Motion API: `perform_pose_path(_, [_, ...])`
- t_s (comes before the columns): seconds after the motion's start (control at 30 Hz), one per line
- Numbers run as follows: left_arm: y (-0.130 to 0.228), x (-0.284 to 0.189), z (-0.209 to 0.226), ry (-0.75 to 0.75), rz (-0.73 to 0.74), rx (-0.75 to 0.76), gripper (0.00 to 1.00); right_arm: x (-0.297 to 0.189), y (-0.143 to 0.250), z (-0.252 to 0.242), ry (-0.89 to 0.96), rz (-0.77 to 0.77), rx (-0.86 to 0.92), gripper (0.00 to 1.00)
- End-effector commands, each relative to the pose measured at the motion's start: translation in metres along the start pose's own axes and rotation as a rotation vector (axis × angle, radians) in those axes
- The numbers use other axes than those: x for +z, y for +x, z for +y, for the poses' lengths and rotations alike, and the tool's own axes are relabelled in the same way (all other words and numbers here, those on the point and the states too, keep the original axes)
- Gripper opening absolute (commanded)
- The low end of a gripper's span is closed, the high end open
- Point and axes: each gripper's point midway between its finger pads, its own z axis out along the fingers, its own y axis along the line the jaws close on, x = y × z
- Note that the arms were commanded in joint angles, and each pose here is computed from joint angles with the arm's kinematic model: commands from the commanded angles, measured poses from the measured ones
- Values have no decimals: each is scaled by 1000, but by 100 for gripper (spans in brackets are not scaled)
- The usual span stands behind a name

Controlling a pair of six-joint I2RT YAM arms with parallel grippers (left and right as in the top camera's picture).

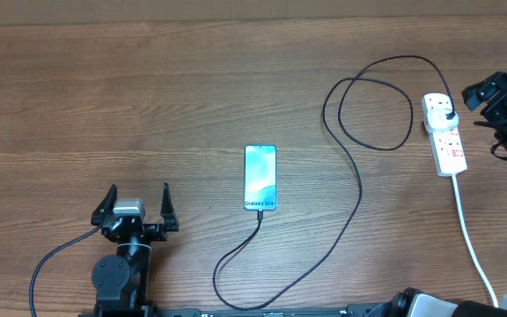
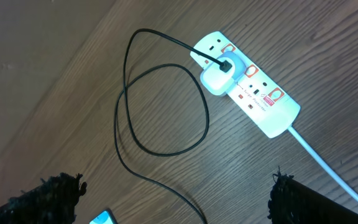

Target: Plug charger to phone and switch on socket

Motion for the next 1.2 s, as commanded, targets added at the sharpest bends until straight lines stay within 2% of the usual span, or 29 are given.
perform_pose_path(0.0, [-1, 0, 0, 3, -6, 15, 100, -18, -15, 1, 18, -102, -16, 100])
perform_pose_path(0.23, [-1, 0, 0, 3, -6, 15, 100, -44, -22, 26, -106, -309, -75, 100])
perform_pose_path(0.37, [-1, 0, 0, 3, -6, 15, 100, -49, -9, 45, -228, -452, -155, 100])
perform_pose_path(0.6, [-1, 0, 0, 3, -6, 15, 100, -39, 45, 62, -548, -744, -230, 100])
perform_pose_path(0.8, [-1, 0, 0, 3, -6, 15, 100, -31, 107, 47, -762, -951, -281, 100])
perform_pose_path(0.9, [-1, 0, 0, 3, -6, 15, 100, -16, 127, 32, -777, -970, -274, 100])
perform_pose_path(1.17, [-1, 0, 0, 3, -6, 15, 100, 39, 142, 4, -584, -778, -243, 100])
